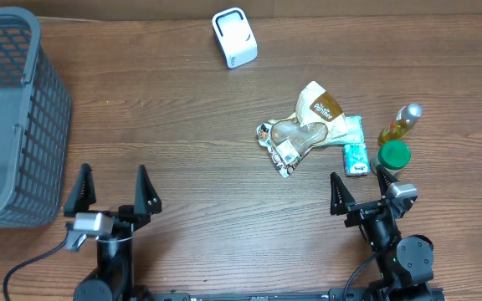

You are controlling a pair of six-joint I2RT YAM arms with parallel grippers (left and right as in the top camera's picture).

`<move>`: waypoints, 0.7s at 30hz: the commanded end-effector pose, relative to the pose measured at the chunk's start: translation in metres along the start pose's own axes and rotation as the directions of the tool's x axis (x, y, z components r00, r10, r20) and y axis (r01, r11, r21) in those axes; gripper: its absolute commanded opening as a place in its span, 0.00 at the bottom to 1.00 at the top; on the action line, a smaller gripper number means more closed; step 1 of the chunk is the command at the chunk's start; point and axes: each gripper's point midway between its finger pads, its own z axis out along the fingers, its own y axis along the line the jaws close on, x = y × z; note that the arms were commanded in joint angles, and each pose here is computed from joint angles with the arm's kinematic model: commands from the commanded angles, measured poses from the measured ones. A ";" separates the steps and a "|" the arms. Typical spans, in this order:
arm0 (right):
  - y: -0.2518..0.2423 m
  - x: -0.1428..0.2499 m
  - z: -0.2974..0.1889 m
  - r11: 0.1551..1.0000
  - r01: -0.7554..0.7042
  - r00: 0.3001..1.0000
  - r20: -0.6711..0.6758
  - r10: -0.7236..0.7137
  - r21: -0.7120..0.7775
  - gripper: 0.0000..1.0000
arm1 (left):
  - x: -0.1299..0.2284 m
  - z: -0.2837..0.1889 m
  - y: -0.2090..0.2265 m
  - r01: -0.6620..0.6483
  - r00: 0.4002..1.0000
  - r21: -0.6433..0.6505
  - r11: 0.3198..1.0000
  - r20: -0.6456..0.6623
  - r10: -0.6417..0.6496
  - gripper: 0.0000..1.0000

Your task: Scan the item barcode

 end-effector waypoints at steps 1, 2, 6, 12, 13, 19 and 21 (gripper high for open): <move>-0.003 0.001 0.000 1.000 -0.003 1.000 0.007 0.003 0.012 1.00 | 0.030 -0.003 0.004 -0.011 0.994 -0.009 1.000 -0.110 0.010 1.00; -0.003 0.001 0.000 1.000 -0.003 1.000 0.007 0.003 0.012 1.00 | 0.039 -0.004 0.006 -0.012 0.989 -0.016 1.000 -0.148 0.009 0.99; -0.003 0.001 0.000 1.000 -0.003 1.000 0.007 0.003 0.012 1.00 | 0.092 -0.019 0.016 -0.019 0.931 -0.059 0.998 -0.366 -0.004 1.00; -0.003 0.001 0.000 1.000 -0.003 1.000 0.008 0.003 0.012 1.00 | 0.118 -0.030 0.015 -0.104 0.876 0.004 0.995 -0.472 0.094 0.99; -0.003 0.001 0.000 1.000 -0.003 1.000 0.007 0.003 0.012 1.00 | 0.118 -0.030 0.015 -0.115 0.875 0.011 0.993 -0.473 0.106 1.00; -0.003 0.001 0.000 1.000 -0.003 1.000 0.007 0.003 0.012 1.00 | 0.118 -0.030 0.016 -0.125 0.874 0.007 0.992 -0.472 0.114 1.00; -0.003 0.001 0.000 1.000 -0.003 1.000 0.007 0.003 0.012 1.00 | 0.118 -0.030 0.016 -0.125 0.874 0.007 0.992 -0.473 0.114 1.00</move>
